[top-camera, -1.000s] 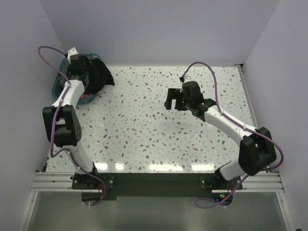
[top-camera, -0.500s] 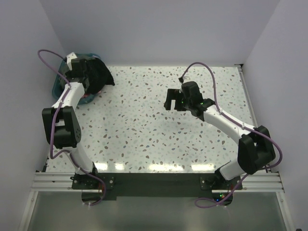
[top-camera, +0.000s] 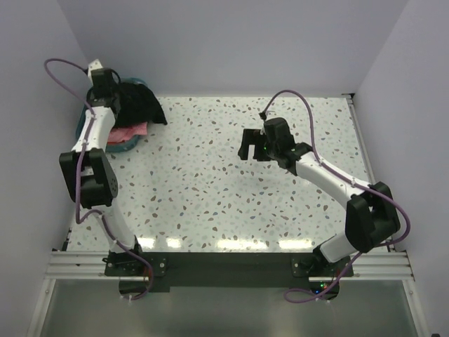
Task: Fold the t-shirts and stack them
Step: Grab the tshirt from the pile, then move the tshirt to the center of the board
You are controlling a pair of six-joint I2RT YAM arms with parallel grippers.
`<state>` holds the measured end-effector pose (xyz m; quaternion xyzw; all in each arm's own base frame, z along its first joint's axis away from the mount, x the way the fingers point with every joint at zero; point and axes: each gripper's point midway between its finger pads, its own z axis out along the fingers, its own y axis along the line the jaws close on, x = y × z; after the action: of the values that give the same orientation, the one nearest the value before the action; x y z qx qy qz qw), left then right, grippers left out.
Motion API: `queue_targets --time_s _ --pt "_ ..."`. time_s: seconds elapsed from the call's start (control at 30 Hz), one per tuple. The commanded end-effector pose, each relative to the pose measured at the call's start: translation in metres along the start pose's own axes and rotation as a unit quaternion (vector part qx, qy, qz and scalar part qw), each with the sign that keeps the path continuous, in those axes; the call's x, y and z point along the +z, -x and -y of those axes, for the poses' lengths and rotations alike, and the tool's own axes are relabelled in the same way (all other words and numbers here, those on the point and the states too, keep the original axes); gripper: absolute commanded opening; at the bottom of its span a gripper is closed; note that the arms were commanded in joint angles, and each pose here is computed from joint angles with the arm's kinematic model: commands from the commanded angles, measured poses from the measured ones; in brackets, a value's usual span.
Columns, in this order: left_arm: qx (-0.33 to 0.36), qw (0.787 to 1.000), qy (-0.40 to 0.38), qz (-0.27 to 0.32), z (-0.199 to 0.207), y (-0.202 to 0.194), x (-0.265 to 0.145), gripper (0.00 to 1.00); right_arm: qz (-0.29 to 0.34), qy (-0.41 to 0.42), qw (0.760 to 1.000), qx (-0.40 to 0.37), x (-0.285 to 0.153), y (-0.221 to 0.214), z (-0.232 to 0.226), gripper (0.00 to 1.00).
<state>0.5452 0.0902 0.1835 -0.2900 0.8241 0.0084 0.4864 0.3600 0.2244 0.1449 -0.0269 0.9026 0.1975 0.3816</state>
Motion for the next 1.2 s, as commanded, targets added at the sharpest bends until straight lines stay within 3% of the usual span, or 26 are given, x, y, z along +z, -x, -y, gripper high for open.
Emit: queue_targets --time_s 0.0,0.23,0.63,0.9,1.1,1.17 --pt "-0.053 0.989 -0.084 0.111 0.029 0.116 -0.038 0.0 0.035 0.018 0.999 0.001 -0.006 0.029 -0.014 0.99" --pt "-0.095 0.951 -0.181 0.233 0.058 0.236 -0.114 0.0 0.036 0.02 0.999 -0.006 -0.007 0.036 -0.017 0.99" --pt "-0.147 0.869 -0.314 0.353 0.081 0.318 -0.182 0.0 0.04 0.022 0.999 -0.011 -0.006 0.044 -0.022 0.99" --pt "-0.11 0.827 -0.414 0.363 0.129 0.321 -0.235 0.0 0.071 0.028 0.997 -0.014 -0.014 0.061 -0.026 0.99" --pt "-0.067 0.824 -0.453 0.335 0.18 0.282 -0.278 0.0 0.113 0.013 0.993 -0.013 -0.033 0.083 -0.024 0.99" --pt "-0.058 0.812 -0.478 0.332 0.2 0.264 -0.312 0.0 0.124 0.006 0.992 -0.009 -0.04 0.085 -0.021 0.98"
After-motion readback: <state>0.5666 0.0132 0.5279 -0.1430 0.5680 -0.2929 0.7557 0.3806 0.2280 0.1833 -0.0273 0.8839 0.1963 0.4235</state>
